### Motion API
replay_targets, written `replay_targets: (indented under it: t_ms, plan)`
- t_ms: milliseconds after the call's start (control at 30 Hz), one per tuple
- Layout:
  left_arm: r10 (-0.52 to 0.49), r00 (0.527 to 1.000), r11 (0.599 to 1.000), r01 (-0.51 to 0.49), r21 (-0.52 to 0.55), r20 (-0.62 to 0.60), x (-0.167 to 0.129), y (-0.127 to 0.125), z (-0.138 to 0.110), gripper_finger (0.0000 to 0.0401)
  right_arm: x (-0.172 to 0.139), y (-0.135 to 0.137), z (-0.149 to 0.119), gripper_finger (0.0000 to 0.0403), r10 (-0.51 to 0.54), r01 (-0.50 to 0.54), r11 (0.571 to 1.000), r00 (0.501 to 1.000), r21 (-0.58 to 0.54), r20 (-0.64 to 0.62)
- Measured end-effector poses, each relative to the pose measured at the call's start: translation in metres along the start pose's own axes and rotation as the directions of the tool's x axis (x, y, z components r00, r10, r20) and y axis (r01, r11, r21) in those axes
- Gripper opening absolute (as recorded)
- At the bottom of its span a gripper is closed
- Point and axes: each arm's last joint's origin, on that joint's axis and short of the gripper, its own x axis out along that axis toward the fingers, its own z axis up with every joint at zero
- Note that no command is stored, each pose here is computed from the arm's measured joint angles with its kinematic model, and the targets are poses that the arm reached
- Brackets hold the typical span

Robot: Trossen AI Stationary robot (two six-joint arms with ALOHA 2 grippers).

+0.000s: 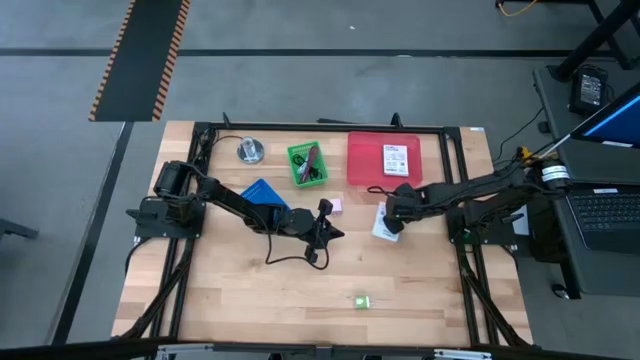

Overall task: Pick and place items into bin
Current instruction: Put the white card reader box into the pink bin

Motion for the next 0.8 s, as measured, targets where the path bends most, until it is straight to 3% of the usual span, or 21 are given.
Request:
replay_targets:
  t_ms: [467, 800]
  plan:
    - [0.011, 1.0, 1.0, -0.011, 0.021, -0.007, 0.0001, 0.0013, -0.0007, 0.0016, 0.0044, -0.0013, 0.0006, 0.0, 0.029, -0.028, 0.999, 1.0, 0.044, -0.011]
    - [0.012, 1.0, 0.982, -0.01, 0.188, -0.007, 0.0001, 0.0013, -0.0007, 0.0091, 0.0052, -0.0012, 0.0026, 0.0, 0.052, -0.051, 0.997, 0.998, 0.059, -0.026]
